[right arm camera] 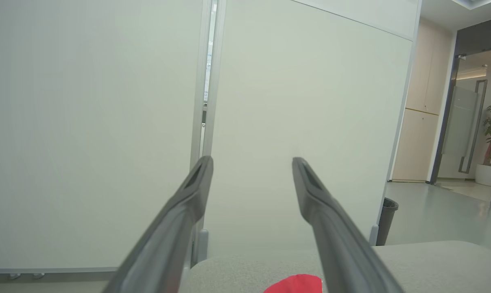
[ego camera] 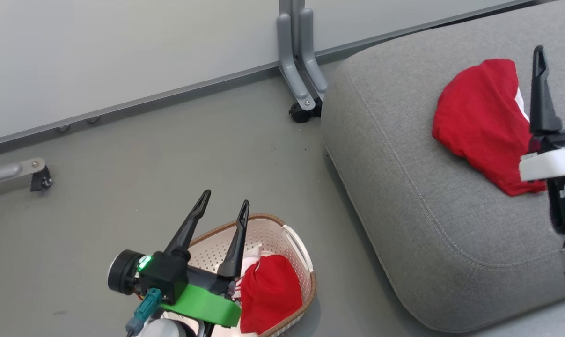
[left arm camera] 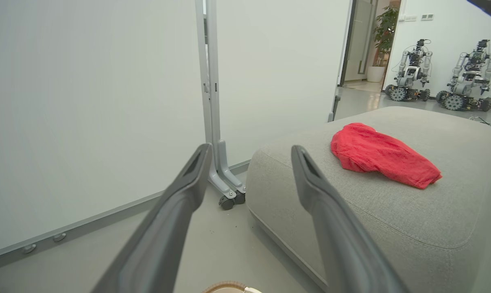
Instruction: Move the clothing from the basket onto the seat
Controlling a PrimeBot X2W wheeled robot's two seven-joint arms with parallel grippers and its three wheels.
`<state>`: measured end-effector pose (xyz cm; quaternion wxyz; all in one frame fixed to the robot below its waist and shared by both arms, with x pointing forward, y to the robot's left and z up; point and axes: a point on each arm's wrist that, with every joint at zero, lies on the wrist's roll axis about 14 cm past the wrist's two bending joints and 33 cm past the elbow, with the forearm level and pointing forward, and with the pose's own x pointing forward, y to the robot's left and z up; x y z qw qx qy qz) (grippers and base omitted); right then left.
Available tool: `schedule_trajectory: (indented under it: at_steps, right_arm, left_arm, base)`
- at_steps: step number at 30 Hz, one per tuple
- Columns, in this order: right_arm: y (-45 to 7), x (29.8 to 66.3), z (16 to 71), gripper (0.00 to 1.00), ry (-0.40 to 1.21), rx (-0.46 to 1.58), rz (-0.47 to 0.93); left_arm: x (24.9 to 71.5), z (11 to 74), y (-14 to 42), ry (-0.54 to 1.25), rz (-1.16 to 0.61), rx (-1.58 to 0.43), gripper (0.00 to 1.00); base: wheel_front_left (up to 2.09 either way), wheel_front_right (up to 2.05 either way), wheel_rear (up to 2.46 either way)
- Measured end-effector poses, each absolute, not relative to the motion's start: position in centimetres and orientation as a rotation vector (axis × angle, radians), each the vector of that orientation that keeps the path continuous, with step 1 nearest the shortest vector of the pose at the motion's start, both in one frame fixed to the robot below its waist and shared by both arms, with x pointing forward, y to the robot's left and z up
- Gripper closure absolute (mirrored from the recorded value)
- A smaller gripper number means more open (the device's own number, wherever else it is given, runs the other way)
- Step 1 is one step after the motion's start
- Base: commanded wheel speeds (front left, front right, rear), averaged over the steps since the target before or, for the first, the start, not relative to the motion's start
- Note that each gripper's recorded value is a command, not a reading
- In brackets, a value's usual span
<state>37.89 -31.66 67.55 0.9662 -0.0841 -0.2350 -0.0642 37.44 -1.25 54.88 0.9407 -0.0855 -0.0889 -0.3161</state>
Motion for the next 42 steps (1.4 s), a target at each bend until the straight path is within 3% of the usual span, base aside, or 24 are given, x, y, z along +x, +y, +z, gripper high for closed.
schedule_trajectory:
  at_steps: [10,21,30,42]
  right_arm:
    - [-23.5,37.4,64.7,0.0,-0.478,0.026,0.035]
    - [-16.9,37.1,56.8,0.0,-0.265,0.118,0.146]
    - [-15.1,36.3,53.8,0.0,-0.177,0.089,0.165]
    - [-14.6,36.2,53.0,0.0,-0.15,0.098,0.168]
  left_arm:
    - [37.6,55.6,4.9,-0.205,-0.453,-0.203,0.0]
    - [36.4,54.3,12.2,-0.186,-0.228,-0.196,0.0]
    - [34.3,51.5,16.4,-0.113,-0.081,-0.2,0.0]
    - [33.8,50.0,17.0,-0.071,-0.054,-0.218,0.0]
  base:
    - [0.0,0.0,0.0]
    - [0.0,0.0,0.0]
    - [0.0,0.0,0.0]
    - [0.0,0.0,0.0]
